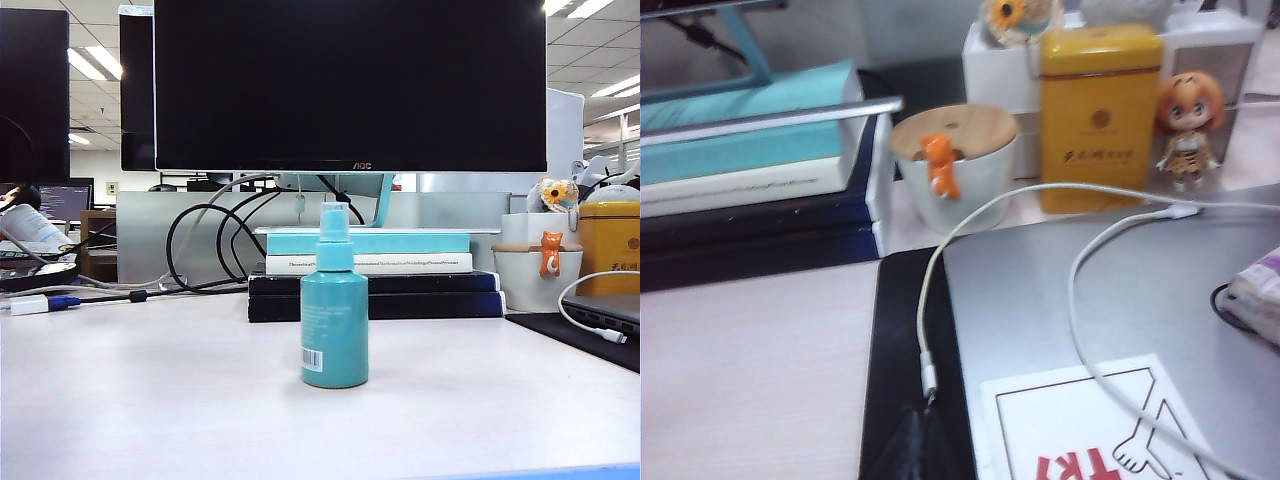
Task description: Pick up the sprayer with the left hand, pick up its lid with the right hand then put the lid on the sprayer.
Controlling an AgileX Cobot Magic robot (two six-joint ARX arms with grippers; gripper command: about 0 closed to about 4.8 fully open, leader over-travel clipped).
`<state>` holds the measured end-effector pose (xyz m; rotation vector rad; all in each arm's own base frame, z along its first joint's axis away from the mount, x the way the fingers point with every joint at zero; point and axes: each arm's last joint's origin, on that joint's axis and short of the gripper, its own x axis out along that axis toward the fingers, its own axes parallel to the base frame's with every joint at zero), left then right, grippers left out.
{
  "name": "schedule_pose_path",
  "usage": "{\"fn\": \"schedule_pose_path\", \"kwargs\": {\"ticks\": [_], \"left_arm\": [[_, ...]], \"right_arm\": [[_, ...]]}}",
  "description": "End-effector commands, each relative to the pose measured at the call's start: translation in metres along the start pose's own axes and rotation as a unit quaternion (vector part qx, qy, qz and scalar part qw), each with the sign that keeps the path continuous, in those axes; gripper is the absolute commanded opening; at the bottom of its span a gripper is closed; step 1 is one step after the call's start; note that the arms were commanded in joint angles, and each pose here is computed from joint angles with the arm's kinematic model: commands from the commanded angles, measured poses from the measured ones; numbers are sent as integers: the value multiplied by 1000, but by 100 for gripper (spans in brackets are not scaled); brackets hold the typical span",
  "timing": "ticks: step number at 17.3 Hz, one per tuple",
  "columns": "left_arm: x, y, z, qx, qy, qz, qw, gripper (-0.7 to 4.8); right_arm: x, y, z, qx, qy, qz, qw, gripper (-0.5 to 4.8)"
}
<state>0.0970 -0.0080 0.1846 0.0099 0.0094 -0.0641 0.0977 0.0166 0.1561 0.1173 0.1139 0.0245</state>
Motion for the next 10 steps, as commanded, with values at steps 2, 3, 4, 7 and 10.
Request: {"fn": "schedule_pose_path", "kwargs": {"ticks": [2, 3, 4, 7, 10], "left_arm": [[0, 0, 3, 4, -15, -1, 1000, -5], [0, 0, 3, -4, -14, -2, 1000, -5], [0, 0, 2, -6, -12, -2, 1000, -5], [0, 0, 2, -5, -10, -2, 1000, -5], [0, 0, 2, -5, -10, -2, 1000, -5]], "right_arm": [[2, -9, 2, -1, -4, 50, 999, -2], [2, -9, 2, -1, -4, 51, 999, -1], [2, -9, 1, 7, 1, 51, 999, 0], [2, -9, 1, 7, 1, 52, 999, 0], [2, -9, 1, 7, 1, 52, 999, 0]]}}
